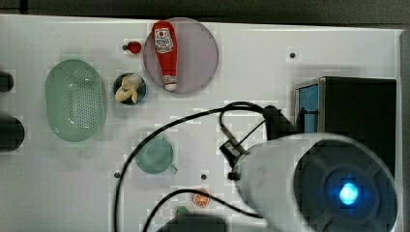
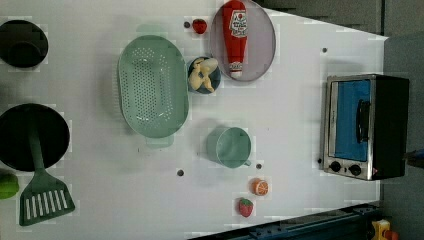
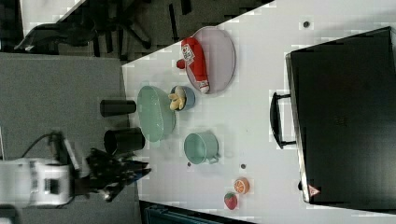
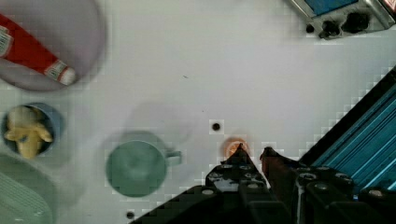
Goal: Flap open oven.
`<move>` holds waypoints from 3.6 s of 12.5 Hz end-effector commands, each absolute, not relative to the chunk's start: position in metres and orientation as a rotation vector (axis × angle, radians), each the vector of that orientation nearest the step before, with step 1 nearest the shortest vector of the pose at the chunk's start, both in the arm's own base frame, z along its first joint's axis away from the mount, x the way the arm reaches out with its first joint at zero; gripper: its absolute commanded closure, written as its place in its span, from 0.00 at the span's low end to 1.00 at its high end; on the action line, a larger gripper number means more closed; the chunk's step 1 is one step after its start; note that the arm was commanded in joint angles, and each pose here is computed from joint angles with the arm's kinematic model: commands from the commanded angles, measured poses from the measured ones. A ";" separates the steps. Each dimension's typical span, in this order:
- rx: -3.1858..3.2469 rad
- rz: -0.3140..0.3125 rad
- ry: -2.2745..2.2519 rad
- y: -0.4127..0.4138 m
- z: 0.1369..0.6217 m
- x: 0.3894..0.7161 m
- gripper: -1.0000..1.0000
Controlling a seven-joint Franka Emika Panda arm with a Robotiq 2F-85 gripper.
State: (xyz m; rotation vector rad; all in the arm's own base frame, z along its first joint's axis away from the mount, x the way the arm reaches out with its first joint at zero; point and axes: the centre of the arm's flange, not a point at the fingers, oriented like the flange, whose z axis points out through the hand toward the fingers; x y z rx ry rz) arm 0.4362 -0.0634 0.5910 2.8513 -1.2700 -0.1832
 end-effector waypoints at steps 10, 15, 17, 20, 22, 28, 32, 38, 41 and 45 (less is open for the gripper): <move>3.130 -0.042 -0.170 -0.229 0.488 0.476 0.83; 3.063 0.000 -0.061 -0.267 0.414 0.484 0.83; 3.046 0.001 -0.063 -0.270 0.385 0.483 0.83; 3.020 0.034 -0.055 -0.269 0.348 0.479 0.83; 3.007 0.040 -0.049 -0.268 0.327 0.476 0.83; 2.967 0.008 0.053 -0.239 0.300 0.491 0.83; 2.859 -0.073 0.044 -0.192 0.276 0.504 0.83; 2.654 -0.178 0.048 -0.109 0.217 0.514 0.83; 2.524 -0.217 -0.057 -0.069 0.187 0.508 0.83; 2.337 -0.156 -0.069 -0.025 0.144 0.508 0.83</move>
